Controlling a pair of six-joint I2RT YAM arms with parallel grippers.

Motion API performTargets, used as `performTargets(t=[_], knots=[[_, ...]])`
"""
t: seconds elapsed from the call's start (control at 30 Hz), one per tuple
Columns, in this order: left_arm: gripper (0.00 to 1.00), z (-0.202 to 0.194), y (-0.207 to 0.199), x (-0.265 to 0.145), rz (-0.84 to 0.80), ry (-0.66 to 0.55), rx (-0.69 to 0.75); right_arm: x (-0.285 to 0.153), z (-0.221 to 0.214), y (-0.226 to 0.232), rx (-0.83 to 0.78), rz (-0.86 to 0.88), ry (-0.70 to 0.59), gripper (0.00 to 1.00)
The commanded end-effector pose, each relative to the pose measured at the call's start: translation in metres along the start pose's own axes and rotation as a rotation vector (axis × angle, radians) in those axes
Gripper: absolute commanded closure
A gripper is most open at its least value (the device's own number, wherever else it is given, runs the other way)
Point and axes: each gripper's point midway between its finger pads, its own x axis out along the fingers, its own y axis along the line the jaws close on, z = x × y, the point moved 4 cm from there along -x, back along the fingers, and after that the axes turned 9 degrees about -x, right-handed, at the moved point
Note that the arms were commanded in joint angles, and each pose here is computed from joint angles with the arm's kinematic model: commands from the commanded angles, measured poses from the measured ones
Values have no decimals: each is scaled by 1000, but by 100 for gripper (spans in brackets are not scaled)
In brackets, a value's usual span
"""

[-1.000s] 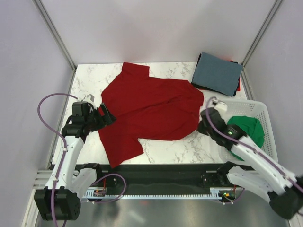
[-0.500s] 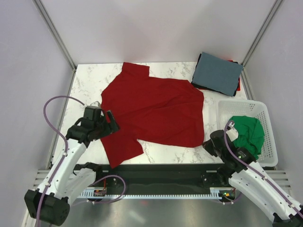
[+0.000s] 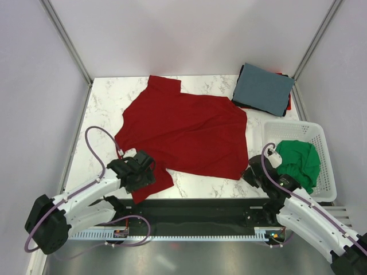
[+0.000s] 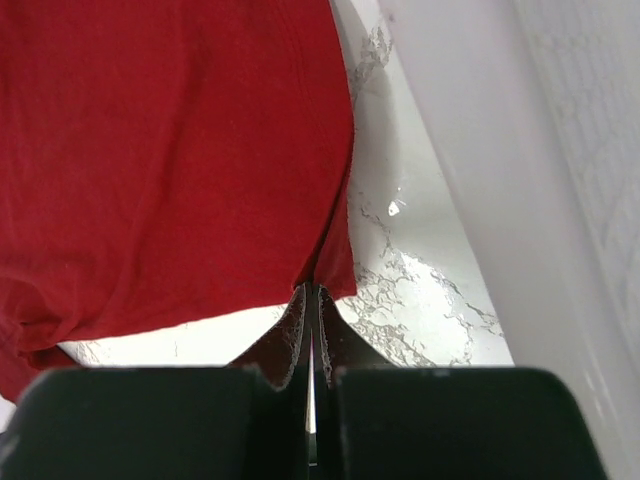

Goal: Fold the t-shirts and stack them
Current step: Flatten the tshirt out

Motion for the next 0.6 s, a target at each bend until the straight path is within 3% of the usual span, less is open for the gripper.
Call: performTargets(t=[0.0,0.17,0.27,0.3,0.57], knots=[[19,0,5,12,73,-50,-117,1,4,9,-16,47,-25,100],[23,-4,2,20,85,-31,-109,1,5,8,-16,57,-34,100],[36,-5,-3,27,76,-17,-87,2,5,8,-20,53,-32,100],[46,-4,-6,28,69,-20,-74,2,5,8,-20,52,-31,100],[88,1,-16,28,30,-38,-34,0,6,9,-18,59,-33,100]])
